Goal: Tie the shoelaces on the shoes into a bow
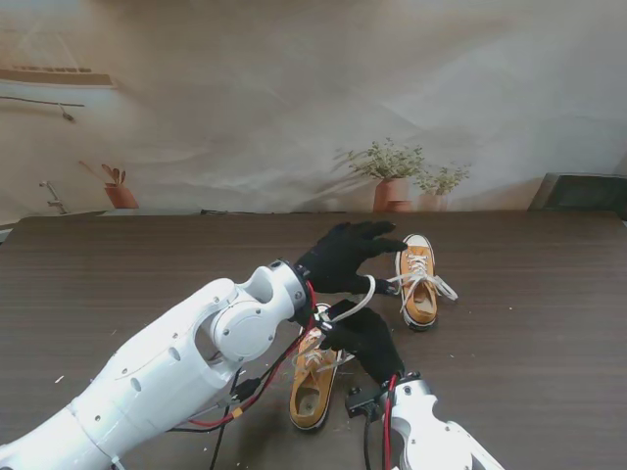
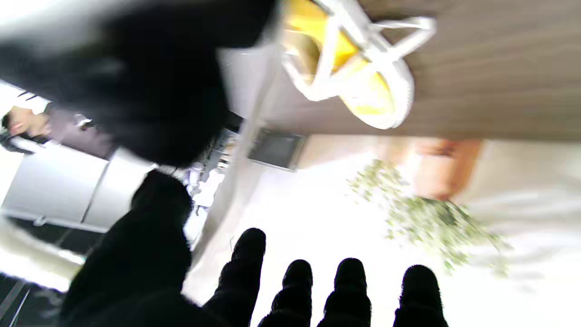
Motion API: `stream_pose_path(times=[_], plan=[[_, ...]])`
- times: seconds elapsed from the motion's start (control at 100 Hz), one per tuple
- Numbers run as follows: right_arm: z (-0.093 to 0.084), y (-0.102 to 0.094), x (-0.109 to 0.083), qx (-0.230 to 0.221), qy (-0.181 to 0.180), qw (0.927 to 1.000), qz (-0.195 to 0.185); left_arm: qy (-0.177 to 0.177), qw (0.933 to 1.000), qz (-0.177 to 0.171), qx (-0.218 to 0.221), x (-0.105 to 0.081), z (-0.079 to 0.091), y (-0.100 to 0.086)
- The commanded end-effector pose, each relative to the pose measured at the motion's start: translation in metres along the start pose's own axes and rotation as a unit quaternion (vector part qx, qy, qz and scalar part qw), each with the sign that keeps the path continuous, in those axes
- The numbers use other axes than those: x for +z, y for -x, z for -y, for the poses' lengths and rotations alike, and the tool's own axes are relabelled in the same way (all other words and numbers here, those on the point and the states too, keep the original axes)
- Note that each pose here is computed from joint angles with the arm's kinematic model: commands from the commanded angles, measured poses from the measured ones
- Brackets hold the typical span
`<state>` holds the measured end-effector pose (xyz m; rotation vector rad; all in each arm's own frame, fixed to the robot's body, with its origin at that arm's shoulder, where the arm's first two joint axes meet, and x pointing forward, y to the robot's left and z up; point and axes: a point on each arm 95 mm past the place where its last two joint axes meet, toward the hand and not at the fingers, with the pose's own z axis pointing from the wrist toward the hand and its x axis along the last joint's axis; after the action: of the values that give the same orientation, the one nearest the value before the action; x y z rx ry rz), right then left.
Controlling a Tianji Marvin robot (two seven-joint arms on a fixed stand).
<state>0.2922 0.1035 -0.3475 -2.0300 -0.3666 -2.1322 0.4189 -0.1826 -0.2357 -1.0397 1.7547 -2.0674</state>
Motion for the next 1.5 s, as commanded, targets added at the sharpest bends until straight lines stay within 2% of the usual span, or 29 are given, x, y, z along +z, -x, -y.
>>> stream_pose_path(times=[0.0,0.07,0.17,0.28,0.49,0.64,0.74,0.85,0.92,1.01,1.12,1.18,1.25,1.38,1.49], plan=[[0.003,0.0,-0.002,0.001,-0.005,1.0,-0.006,-0.007,0.9993,0.036,0.006,-0.011,-0.009,0.022],[0.003,0.0,-0.001,0.0,-0.004,1.0,-0.008,-0.022,0.9986,0.047,0.009,-0.016,-0.01,0.03],[0.002,0.0,-0.001,0.0,-0.007,0.9999,-0.01,-0.049,0.996,0.063,0.042,-0.018,-0.009,0.041],[0.0,-0.001,-0.001,0.001,-0.01,0.9999,-0.012,-0.045,0.9958,0.063,0.048,-0.018,-0.01,0.048],[-0.006,-0.003,-0.004,0.015,-0.003,0.9998,-0.009,0.008,0.9941,0.042,0.099,-0.018,-0.006,0.058],[-0.011,-0.003,-0.004,0.019,0.005,0.9998,-0.008,0.051,0.9918,0.021,0.115,-0.02,-0.001,0.06],[-0.013,-0.004,-0.005,0.019,0.01,0.9997,-0.008,0.074,0.9913,0.014,0.108,-0.021,0.0,0.062],[-0.014,-0.004,-0.005,0.021,0.014,0.9997,-0.007,0.08,0.9927,0.022,0.087,-0.027,-0.001,0.066],[-0.014,-0.005,-0.005,0.02,0.016,0.9996,-0.006,0.063,0.9943,0.047,0.073,-0.033,-0.007,0.071],[-0.014,-0.004,-0.004,0.017,0.018,0.9997,-0.005,0.006,0.9951,0.081,0.056,-0.04,-0.013,0.077],[-0.014,-0.004,-0.003,0.009,0.02,0.9997,-0.008,-0.053,0.9927,0.108,-0.004,-0.052,-0.022,0.083],[-0.014,-0.004,-0.003,0.005,0.019,0.9998,-0.008,-0.08,0.988,0.125,-0.042,-0.058,-0.027,0.086],[-0.013,-0.003,-0.002,0.008,0.018,0.9998,-0.006,-0.093,0.9811,0.146,-0.088,-0.065,-0.029,0.091],[-0.012,-0.002,-0.001,0.009,0.016,0.9998,-0.003,-0.104,0.9712,0.183,-0.112,-0.076,-0.03,0.103],[-0.012,-0.001,0.0,0.009,0.016,0.9998,-0.002,-0.12,0.9558,0.221,-0.153,-0.082,-0.03,0.111]])
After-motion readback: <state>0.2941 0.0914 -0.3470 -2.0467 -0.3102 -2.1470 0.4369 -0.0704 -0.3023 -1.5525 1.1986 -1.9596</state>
